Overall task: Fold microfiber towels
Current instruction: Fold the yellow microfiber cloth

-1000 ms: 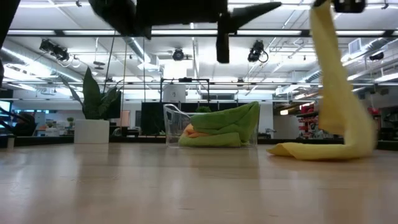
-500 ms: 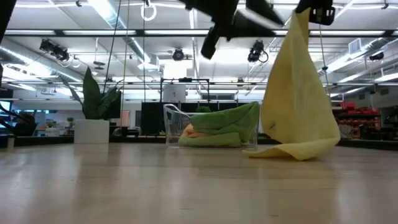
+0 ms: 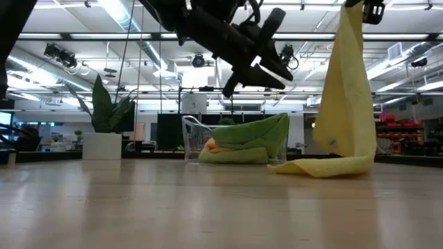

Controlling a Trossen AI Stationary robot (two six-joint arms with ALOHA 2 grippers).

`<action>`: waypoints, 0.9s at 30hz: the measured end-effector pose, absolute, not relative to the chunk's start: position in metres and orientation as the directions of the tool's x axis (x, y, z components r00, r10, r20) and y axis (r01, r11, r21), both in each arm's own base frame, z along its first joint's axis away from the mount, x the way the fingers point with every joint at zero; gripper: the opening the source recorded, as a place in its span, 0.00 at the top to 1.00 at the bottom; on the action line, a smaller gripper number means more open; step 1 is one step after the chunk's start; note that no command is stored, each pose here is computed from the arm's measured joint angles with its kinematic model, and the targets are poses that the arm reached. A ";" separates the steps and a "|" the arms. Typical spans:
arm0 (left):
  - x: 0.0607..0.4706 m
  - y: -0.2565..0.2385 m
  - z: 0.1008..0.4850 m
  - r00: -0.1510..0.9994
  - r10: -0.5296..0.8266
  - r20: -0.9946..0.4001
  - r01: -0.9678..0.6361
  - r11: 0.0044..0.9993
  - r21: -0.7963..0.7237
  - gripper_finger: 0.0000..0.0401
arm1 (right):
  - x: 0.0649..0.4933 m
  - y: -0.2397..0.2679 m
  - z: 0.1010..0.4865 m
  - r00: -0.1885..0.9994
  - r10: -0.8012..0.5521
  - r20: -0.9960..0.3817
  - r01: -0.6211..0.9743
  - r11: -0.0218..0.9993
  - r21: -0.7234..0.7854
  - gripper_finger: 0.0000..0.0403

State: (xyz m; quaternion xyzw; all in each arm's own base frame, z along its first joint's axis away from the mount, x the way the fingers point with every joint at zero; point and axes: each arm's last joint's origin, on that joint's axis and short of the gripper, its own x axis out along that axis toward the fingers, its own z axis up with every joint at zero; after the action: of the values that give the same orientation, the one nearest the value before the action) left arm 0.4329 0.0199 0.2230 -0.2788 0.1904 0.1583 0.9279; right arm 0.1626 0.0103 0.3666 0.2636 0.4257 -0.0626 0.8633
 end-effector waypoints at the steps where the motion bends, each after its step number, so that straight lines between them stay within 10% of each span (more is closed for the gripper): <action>1: 0.434 0.024 0.223 0.883 0.166 -0.440 -0.378 0.806 -0.456 0.70 | 0.163 0.011 0.367 0.629 0.118 -0.768 0.332 0.853 0.403 1.00; 27: 0.444 0.050 0.198 0.906 0.037 -0.422 -0.235 0.873 -0.428 0.64 | 0.172 0.012 0.400 0.680 0.149 -0.718 0.242 0.879 0.411 1.00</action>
State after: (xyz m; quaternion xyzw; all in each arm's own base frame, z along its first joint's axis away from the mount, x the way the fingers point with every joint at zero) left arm 0.4442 0.0497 0.1980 -0.2417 0.2048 0.0719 0.9458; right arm 0.1718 0.0122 0.4003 0.2445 0.3994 -0.0263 0.8832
